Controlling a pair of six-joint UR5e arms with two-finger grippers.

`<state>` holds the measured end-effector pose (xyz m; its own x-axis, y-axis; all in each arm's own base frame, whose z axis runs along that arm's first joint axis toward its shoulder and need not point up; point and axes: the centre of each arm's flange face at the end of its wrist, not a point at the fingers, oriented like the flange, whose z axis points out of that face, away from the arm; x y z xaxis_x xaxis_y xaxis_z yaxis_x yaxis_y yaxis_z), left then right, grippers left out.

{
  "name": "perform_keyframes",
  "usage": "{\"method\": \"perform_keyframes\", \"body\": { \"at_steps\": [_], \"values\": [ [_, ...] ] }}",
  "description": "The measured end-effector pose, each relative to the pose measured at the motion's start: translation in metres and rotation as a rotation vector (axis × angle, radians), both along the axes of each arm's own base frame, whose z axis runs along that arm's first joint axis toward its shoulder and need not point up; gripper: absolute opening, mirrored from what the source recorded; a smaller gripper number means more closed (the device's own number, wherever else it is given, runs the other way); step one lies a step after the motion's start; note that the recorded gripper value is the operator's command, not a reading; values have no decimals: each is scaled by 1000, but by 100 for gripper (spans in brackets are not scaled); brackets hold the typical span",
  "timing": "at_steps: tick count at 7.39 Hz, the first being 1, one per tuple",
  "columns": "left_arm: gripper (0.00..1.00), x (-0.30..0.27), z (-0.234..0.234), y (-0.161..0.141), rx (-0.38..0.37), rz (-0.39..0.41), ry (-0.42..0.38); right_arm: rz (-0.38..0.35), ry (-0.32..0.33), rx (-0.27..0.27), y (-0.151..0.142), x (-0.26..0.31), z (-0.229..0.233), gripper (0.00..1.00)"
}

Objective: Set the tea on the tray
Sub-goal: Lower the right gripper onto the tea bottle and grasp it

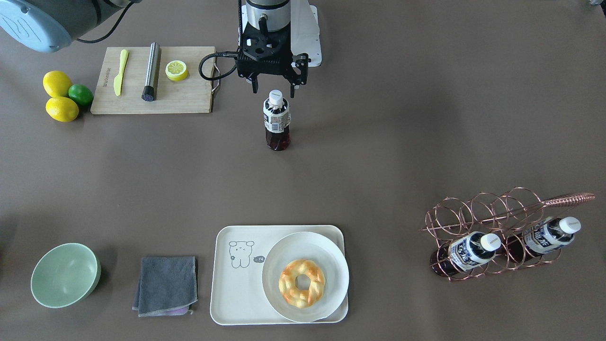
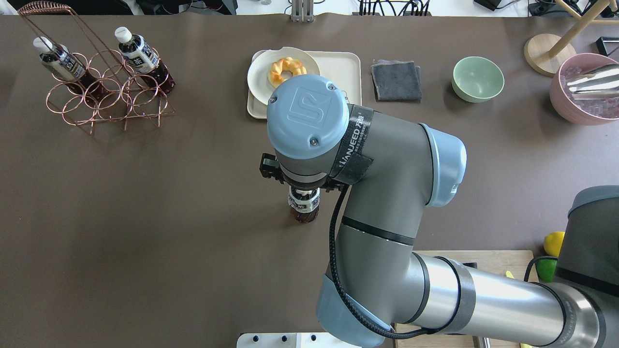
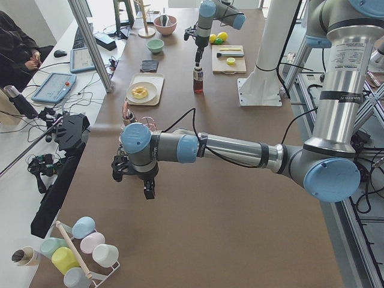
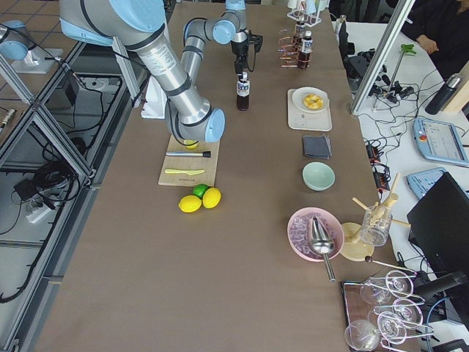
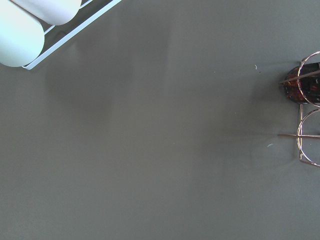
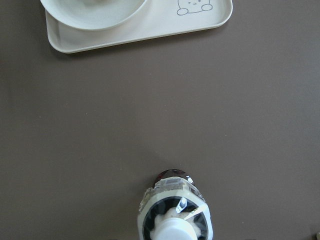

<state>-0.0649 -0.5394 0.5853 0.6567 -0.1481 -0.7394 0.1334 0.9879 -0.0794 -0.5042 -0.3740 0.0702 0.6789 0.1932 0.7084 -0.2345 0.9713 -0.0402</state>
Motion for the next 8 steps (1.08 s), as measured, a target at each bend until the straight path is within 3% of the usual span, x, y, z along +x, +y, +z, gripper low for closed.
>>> {"method": "perform_keyframes", "body": {
  "at_steps": [1, 3, 8],
  "values": [
    [99, 0, 1, 0, -2, 0, 0, -4, 4, -1, 2, -3, 2, 83],
    [99, 0, 2, -1, -3, 0, 0, -6, 8, -2, 2, -5, 4, 64],
    [99, 0, 1, -3, -1, 1, -4, 4, 24, 2, -1, -8, 11, 59]
  ]
}}
